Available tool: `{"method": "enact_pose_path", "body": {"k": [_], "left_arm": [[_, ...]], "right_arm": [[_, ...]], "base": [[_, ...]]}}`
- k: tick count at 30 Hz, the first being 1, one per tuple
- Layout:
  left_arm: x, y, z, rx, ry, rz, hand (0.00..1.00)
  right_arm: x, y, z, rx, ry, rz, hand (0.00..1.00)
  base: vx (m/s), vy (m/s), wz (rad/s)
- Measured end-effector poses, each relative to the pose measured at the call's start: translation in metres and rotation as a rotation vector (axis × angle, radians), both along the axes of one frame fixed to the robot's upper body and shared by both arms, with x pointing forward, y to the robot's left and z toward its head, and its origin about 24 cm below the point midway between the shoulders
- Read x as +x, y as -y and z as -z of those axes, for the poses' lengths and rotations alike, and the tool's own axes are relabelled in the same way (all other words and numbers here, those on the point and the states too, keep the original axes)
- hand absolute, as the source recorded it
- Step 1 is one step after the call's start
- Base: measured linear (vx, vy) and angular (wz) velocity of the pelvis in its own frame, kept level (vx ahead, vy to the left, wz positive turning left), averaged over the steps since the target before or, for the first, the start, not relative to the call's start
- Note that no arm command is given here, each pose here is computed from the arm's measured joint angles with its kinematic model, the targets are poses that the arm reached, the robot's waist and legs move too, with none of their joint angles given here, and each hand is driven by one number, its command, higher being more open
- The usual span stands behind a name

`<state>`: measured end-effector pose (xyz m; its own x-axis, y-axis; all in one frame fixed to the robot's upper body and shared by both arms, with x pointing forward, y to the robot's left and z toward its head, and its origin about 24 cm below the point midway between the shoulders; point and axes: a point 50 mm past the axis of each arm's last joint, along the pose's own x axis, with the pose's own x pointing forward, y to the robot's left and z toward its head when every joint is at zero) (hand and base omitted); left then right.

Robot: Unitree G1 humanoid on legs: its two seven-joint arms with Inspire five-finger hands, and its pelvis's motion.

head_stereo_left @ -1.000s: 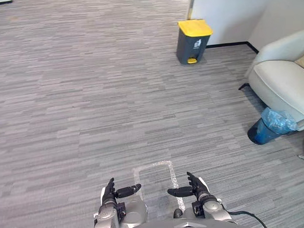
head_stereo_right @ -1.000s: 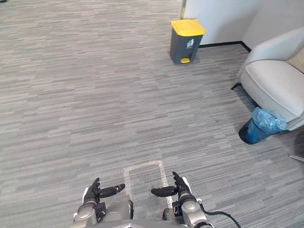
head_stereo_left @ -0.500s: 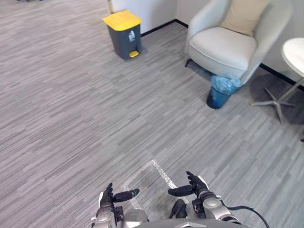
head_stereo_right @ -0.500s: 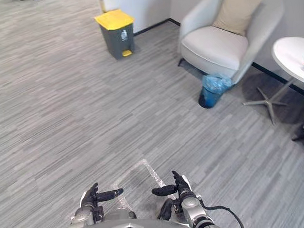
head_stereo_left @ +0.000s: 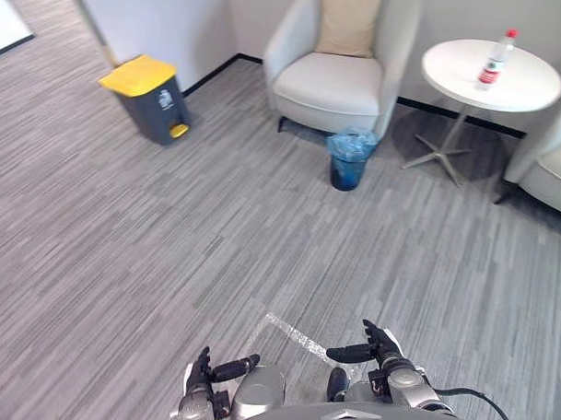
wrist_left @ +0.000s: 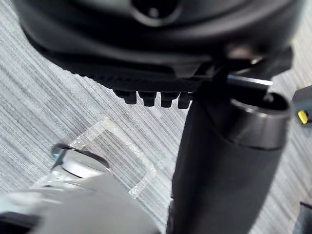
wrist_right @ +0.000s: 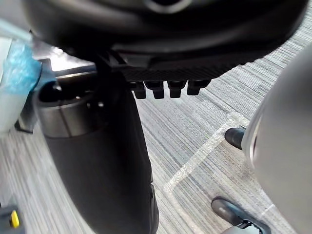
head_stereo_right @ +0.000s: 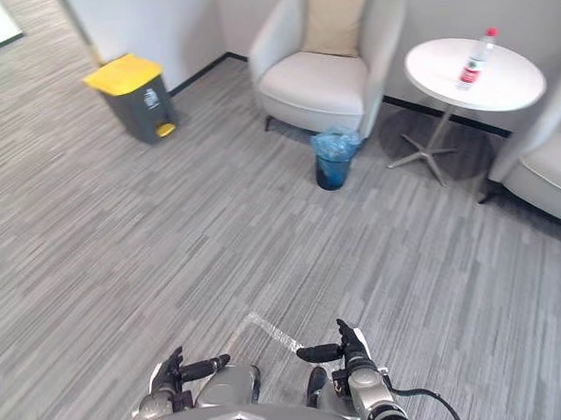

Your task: Organize the slippers on the shoe rack

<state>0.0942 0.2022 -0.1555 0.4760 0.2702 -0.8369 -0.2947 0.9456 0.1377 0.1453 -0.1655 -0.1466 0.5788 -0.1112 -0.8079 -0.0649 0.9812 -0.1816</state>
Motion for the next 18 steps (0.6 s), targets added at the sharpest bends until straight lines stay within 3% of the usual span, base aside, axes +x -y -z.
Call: {"method": "enact_pose_path", "body": {"k": [8, 18], "left_arm": [[0.0, 0.004, 0.003, -0.011, -0.025, 0.019, 1.0], [-0.003, 0.002, 0.004, -0.006, -0.042, 0.026, 1.0]], "right_arm": [[-0.011, 0.004, 0.004, 0.015, -0.021, 0.106, 1.0], [-0.019, 0.015, 0.008, 0.012, -0.055, 0.185, 1.0]], "base": [[0.19, 0.128, -0.38], [0.01, 0.009, -0.11]]}}
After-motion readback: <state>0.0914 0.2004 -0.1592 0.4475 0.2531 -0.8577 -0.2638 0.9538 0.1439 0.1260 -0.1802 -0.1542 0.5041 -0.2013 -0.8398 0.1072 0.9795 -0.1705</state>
